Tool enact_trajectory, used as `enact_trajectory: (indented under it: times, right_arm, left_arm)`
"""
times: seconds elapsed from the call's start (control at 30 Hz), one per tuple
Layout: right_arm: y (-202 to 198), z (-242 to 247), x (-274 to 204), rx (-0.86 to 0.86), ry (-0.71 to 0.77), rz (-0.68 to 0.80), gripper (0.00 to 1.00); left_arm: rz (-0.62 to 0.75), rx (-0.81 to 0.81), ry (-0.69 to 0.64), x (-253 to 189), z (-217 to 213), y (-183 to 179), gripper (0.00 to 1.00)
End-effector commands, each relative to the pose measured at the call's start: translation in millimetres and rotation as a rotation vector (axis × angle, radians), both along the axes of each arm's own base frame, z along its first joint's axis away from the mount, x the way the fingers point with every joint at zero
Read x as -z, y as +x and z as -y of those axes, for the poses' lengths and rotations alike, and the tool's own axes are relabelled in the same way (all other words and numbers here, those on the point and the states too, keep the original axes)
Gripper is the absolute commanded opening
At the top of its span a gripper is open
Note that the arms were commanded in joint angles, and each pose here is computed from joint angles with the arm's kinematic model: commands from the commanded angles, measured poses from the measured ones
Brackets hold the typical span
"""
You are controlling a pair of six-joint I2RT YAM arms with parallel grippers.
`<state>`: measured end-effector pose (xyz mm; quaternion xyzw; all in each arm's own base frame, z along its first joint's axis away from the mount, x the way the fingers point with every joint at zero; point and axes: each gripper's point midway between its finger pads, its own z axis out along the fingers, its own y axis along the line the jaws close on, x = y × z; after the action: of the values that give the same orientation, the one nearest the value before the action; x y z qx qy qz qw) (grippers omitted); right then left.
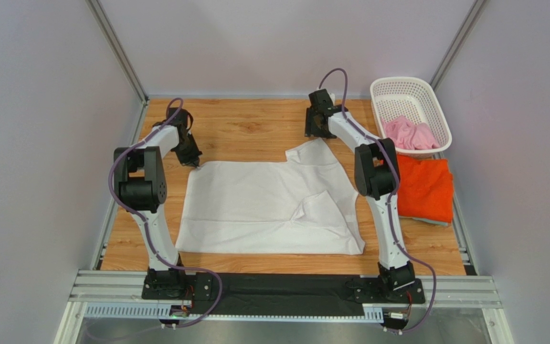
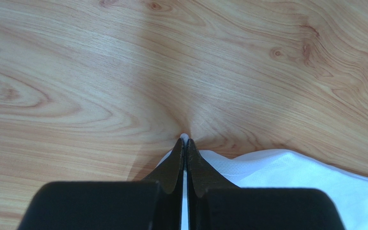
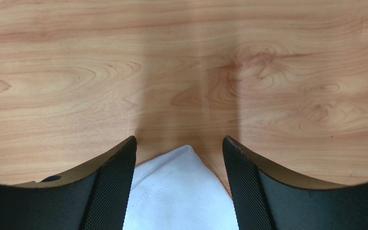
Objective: Fold and stack the t-shirts
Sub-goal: Fold the tshirt
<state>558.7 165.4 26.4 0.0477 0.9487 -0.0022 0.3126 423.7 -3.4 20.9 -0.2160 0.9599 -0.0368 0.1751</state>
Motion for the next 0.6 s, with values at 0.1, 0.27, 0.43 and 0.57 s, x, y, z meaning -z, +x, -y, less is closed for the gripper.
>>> enact_trajectory:
  times: [0.1, 0.27, 0.43, 0.57]
  right_arm:
    - [-25, 2, 2, 0.029, 0.041, -0.047, 0.49]
    - [-26, 2, -9, 0.017, 0.039, -0.029, 0.07]
    - [-27, 0, -33, -0.025, 0.019, 0.014, 0.00]
    - [-43, -3, -59, -0.061, 0.026, 0.056, 0.00]
  left_arm:
    - [0.025, 0.001, 0.009, -8, -3, 1, 0.00]
    - [0.034, 0.003, 0.004, -11, -2, 2, 0.00]
    - [0.055, 0.008, -0.012, -19, 1, 2, 0.00]
    - [0.094, 0.018, -0.032, -31, 6, 0, 0.00]
